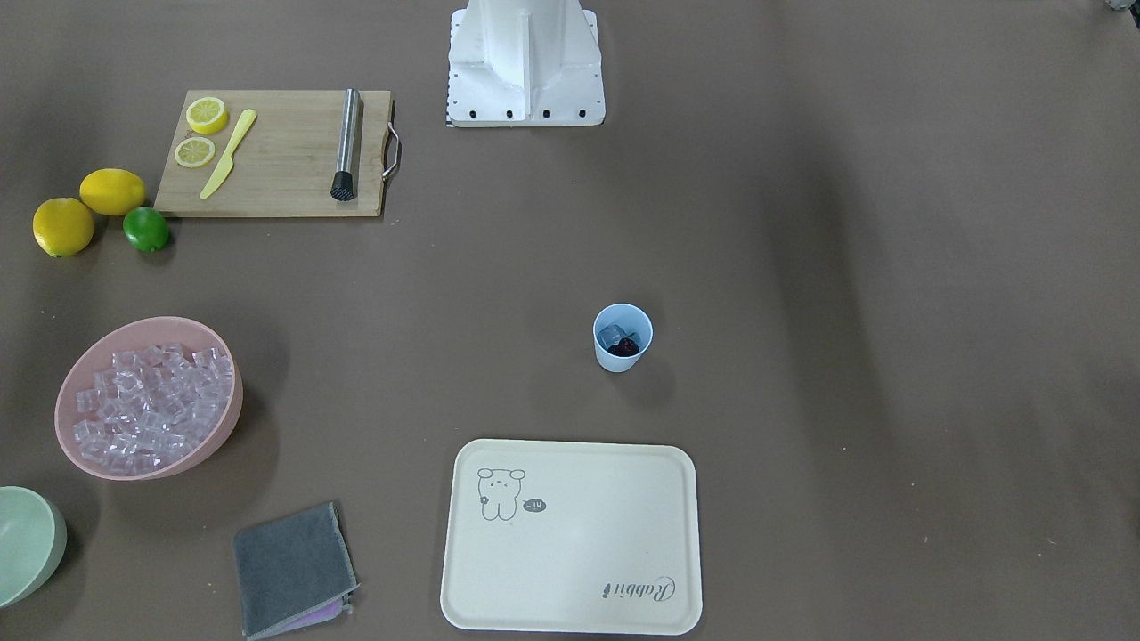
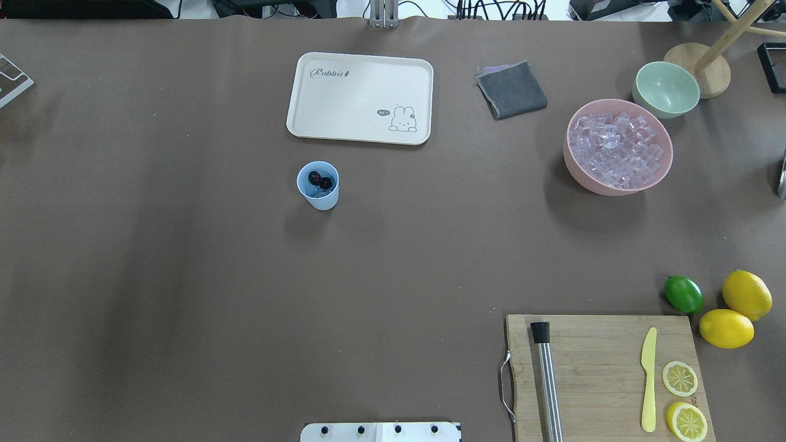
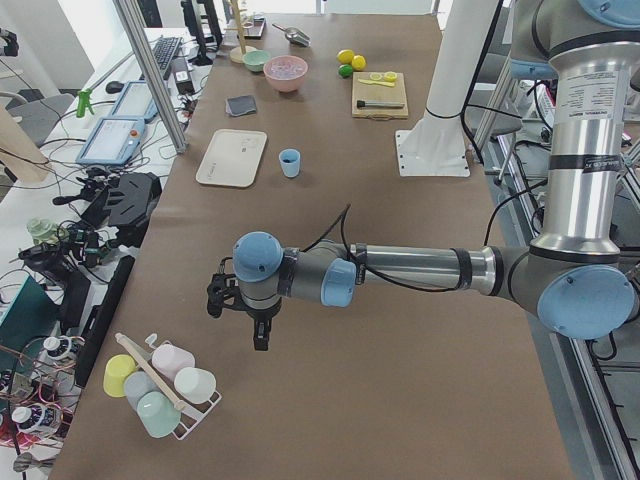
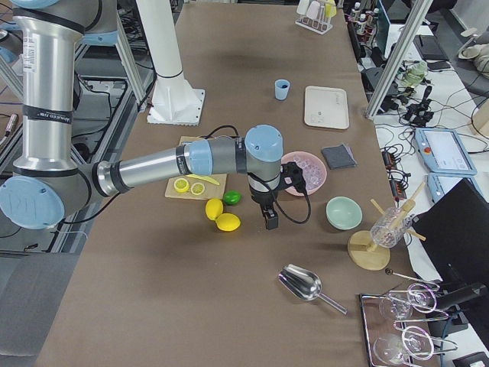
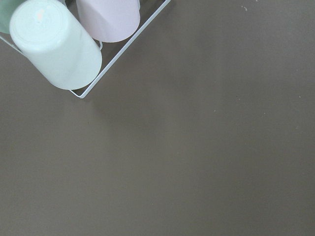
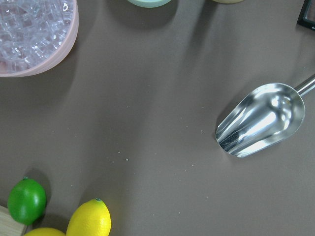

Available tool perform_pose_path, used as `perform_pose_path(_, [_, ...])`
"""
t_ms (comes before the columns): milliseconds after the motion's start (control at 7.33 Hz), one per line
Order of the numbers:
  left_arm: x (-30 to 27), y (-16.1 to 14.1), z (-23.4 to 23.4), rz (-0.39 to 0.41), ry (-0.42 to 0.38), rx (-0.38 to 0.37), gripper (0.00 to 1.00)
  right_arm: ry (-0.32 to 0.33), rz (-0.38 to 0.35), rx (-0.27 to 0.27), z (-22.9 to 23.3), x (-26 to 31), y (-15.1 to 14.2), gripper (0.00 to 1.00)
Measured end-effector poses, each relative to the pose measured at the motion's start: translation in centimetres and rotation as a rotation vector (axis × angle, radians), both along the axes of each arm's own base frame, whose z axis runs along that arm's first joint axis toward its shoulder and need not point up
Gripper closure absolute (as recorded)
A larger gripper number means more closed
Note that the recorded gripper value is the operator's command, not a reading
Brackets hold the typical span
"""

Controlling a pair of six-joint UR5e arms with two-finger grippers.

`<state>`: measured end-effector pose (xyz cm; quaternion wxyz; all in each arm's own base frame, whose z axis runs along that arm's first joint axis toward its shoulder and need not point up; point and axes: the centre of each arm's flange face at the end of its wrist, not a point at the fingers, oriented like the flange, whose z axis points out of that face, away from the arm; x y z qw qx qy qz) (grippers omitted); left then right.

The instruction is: Put ice and cherries in cup

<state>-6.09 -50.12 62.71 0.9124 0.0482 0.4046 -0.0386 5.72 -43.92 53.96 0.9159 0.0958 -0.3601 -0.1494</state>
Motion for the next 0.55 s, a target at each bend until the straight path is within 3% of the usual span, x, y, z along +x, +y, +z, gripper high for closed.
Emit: perform_pose_path(545, [-1.4, 1.3, 0.4, -0.028, -0.086, 0.001, 0.02, 0.003, 0.000, 0.003, -0.1, 0.0, 0.0, 0.00])
